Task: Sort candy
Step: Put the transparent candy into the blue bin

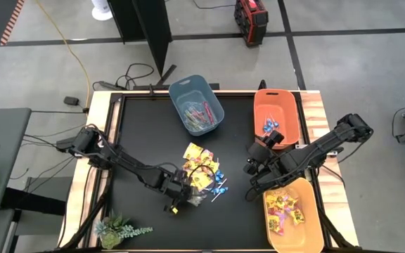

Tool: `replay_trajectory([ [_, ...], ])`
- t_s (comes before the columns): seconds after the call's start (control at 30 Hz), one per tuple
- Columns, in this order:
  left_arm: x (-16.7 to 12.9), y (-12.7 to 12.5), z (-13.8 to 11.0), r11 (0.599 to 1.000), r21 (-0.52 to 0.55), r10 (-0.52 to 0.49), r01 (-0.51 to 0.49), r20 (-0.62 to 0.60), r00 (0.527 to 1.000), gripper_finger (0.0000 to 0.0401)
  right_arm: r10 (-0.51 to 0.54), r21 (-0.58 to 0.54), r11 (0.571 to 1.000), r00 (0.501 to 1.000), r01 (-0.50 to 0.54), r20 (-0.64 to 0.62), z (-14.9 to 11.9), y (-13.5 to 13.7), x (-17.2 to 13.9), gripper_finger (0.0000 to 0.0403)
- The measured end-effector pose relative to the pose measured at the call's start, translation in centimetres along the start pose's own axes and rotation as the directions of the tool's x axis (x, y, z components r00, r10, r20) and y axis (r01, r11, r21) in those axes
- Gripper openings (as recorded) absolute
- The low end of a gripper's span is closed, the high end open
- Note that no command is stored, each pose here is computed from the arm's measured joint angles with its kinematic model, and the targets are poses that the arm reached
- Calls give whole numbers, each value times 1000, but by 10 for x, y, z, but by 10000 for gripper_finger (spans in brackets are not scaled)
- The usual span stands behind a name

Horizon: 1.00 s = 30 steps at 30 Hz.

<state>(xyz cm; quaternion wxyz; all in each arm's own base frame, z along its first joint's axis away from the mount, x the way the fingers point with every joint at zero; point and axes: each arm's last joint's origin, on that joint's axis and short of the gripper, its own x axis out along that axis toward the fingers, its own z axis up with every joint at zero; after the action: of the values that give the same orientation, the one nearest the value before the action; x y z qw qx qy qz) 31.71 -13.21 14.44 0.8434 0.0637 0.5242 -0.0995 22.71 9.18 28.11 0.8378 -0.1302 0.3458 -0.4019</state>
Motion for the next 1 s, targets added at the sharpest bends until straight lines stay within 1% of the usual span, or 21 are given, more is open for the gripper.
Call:
replay_trajectory([
  [0.13, 0, 0, 0, 1000, 1, 1, -1, -1, 1000, 39, 0, 0, 1000, 1000, 0, 0, 0, 0, 0, 264],
  [0.2, 0, 0, 0, 1000, 0, 4, -4, -1, 1000, 15, 0, 0, 1000, 1000, 0, 0, 0, 0, 0, 264],
  [0.33, -2, -4, 2, 1000, 11, 4, -4, -5, 1000, 14, 0, 0, 1000, 1000, 0, 0, 0, 0, 0, 264],
  [0.47, -9, -13, 11, 999, 39, -9, 10, -11, 1000, 13, 0, 0, 1000, 1000, 0, 0, 0, 0, 0, 264],
  [0.8, -53, -49, 38, 985, 154, -66, 78, -85, 994, 10, 0, -12, 1000, 1000, 0, 0, 0, 0, 0, 264],
  [0.9, -68, -63, 51, 963, 249, -100, 101, -19, 995, 10, 0, -12, 1000, 1000, 0, 0, 0, 0, 0, 264],
  [0.97, -82, -70, 61, 944, 311, -141, 113, 68, 988, 10, 0, -13, 1000, 1000, 0, 0, 0, 0, 0, 264],
  [1.0, -90, -73, 67, 933, 339, -171, 118, 130, 977, 10, 1, -13, 1000, 1000, -1, 0, 0, 0, 0, 264],
])
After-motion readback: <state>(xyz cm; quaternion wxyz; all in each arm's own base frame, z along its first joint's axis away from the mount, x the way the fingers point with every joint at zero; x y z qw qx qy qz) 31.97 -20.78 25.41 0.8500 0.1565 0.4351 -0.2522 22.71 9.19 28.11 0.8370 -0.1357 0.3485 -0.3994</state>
